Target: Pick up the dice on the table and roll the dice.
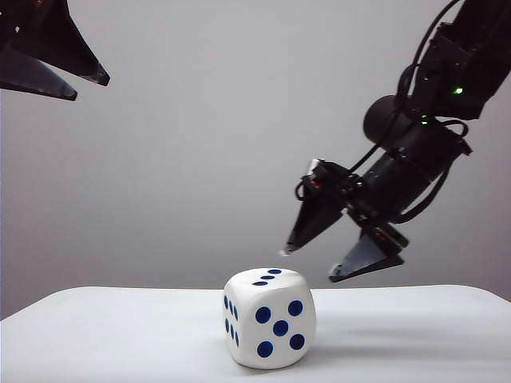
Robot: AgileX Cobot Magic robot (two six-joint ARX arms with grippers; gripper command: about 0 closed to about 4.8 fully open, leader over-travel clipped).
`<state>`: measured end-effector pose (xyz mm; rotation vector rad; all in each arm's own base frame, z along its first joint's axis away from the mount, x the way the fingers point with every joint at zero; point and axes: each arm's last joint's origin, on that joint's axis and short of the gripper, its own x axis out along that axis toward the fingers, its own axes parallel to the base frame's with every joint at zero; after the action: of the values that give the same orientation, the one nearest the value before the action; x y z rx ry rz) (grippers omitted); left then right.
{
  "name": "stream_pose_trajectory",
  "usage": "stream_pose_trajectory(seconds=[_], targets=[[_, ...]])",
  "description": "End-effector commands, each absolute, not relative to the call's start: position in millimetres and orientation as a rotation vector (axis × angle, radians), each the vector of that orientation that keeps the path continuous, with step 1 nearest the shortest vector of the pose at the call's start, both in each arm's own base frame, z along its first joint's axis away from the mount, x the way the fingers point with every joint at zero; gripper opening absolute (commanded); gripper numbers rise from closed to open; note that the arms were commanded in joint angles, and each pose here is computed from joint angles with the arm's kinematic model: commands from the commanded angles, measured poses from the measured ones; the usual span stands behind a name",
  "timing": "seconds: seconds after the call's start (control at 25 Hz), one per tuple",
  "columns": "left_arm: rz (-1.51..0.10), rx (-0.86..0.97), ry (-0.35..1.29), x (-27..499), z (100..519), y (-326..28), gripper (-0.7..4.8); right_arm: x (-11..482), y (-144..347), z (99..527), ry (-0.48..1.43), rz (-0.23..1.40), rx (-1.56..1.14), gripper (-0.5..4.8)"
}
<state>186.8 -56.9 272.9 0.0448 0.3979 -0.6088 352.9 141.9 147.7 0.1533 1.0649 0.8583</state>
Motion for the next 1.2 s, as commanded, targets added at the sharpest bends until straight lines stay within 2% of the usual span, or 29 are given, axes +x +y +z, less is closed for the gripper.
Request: stream_pose_trajectory(seconds=[0.04, 0.16, 0.36, 0.4, 0.44, 0.48, 0.52, 0.56, 0.8, 0.84, 0.88, 0.92, 1.2], targets=[[-0.624, 0.041, 0.387, 186.7, 275.8, -57.2, 1.26, 349.2, 153.7, 146.0, 1.066, 0.905, 0.135, 4.64], [-0.659, 0.033, 0.387, 186.1, 275.9, -58.0, 0.87, 346.0, 163.4, 140.7, 1.079, 0.924, 0.120, 4.64], [-0.675, 0.028, 0.398, 185.4, 275.0, -58.3, 0.87, 342.8, 173.3, 129.4, 1.110, 0.920, 0.091, 4.63], [-0.678, 0.027, 0.401, 185.3, 274.8, -58.3, 0.87, 342.6, 174.2, 127.6, 1.114, 0.919, 0.089, 4.47], [-0.678, 0.027, 0.402, 185.2, 274.6, -58.3, 0.87, 342.6, 174.4, 126.9, 1.116, 0.916, 0.087, 3.93], [-0.678, 0.026, 0.409, 184.9, 274.0, -58.3, 0.87, 342.5, 175.1, 126.0, 1.117, 0.910, 0.081, 1.46], [-0.678, 0.026, 0.413, 184.8, 273.8, -58.2, 0.87, 342.8, 175.2, 126.1, 1.113, 0.910, 0.080, 0.46], [-0.678, 0.026, 0.416, 184.7, 273.5, -58.2, 0.87, 343.5, 175.5, 127.2, 1.102, 0.913, 0.080, -0.01], [-0.678, 0.027, 0.416, 184.7, 273.5, -58.1, 0.92, 344.4, 176.0, 150.0, 1.071, 0.924, 0.070, -0.01], [-0.678, 0.027, 0.415, 184.7, 273.4, -58.1, 1.45, 342.2, 174.9, 164.5, 1.036, 0.933, 0.055, -0.01], [-0.678, 0.027, 0.413, 184.8, 273.6, -58.2, 2.24, 337.9, 171.8, 181.9, 1.005, 0.931, 0.050, -0.01], [-0.678, 0.026, 0.412, 184.8, 273.8, -58.2, 2.40, 332.6, 168.8, 194.6, 0.998, 0.912, 0.038, -0.01], [-0.678, 0.026, 0.413, 184.8, 273.7, -58.2, 2.40, 322.0, 162.3, 220.2, 0.960, 0.893, -0.003, -0.01]])
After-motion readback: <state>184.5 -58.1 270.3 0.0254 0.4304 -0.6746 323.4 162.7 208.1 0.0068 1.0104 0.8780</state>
